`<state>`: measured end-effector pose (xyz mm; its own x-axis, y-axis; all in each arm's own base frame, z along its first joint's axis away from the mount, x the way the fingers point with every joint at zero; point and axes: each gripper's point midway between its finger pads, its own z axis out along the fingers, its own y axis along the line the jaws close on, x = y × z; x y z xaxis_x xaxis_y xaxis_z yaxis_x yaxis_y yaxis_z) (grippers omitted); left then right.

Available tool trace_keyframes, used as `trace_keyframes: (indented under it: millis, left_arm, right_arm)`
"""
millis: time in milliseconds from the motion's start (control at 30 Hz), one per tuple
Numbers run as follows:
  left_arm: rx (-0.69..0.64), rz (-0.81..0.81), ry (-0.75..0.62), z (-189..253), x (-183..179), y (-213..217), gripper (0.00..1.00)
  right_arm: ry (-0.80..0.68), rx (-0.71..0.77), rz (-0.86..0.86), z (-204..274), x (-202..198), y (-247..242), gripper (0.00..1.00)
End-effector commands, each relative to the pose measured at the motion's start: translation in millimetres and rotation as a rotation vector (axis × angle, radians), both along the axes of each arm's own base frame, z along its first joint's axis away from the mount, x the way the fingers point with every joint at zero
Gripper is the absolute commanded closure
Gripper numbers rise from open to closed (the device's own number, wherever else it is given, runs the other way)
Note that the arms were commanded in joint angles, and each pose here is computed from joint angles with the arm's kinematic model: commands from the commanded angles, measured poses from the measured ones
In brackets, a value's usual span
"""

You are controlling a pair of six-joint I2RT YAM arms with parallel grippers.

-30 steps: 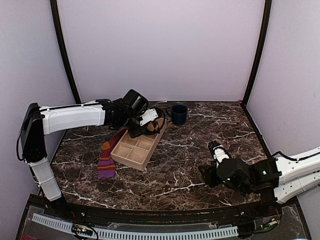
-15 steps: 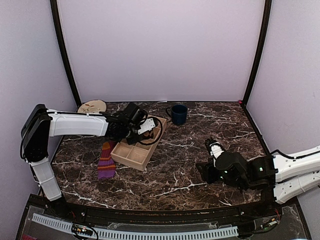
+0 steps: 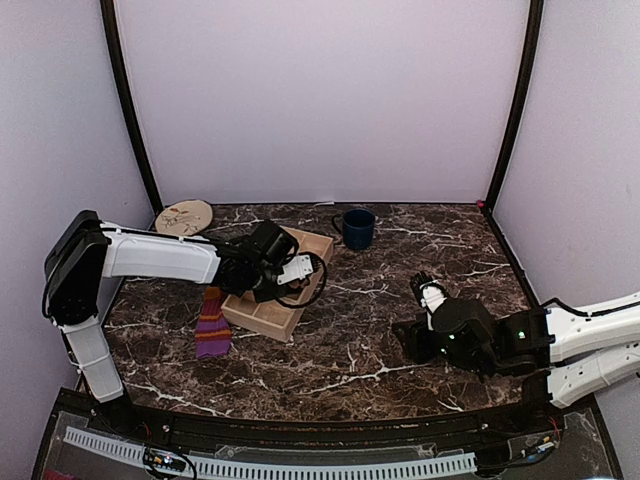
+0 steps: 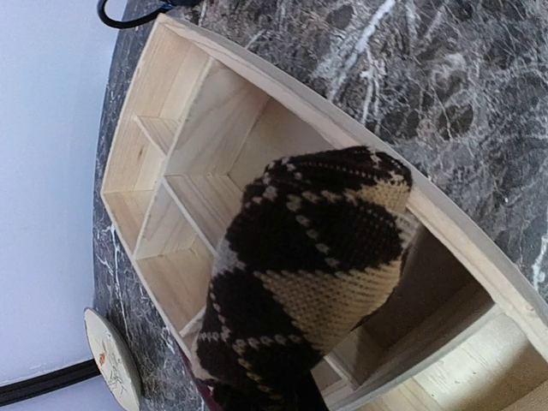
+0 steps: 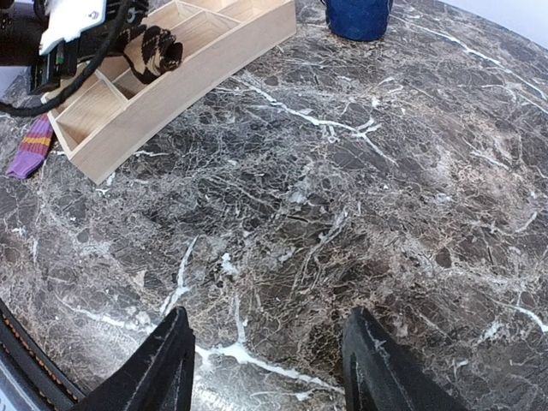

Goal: Roll the socks

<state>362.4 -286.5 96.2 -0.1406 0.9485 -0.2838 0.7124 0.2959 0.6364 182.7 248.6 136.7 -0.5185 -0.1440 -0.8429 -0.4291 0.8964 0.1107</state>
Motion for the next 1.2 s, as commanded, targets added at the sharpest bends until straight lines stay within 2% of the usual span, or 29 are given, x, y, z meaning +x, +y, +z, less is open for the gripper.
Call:
trace_keyframes:
  millis: [0,233,800,1167]
  left_arm:
    - [0.046,-0.035,0.047,-13,-14,4,1.0]
    - [0.079,-0.058,0.093,-26,-14,-1,1.0]
    - [0.087,-0.1,0.477,-27,-34,-17,1.0]
    - [0.065,-0.124,0.583,-26,-55,-16,1.0]
  right_arm:
    - [-0.011,0.034,0.0,7,4,2,0.45]
    - [-0.01,0.034,-0.001,7,7,0,0.45]
    - [-0.03,0.037,-0.006,19,22,-2,0.45]
    - [-0.025,0.033,0.002,20,26,2,0.45]
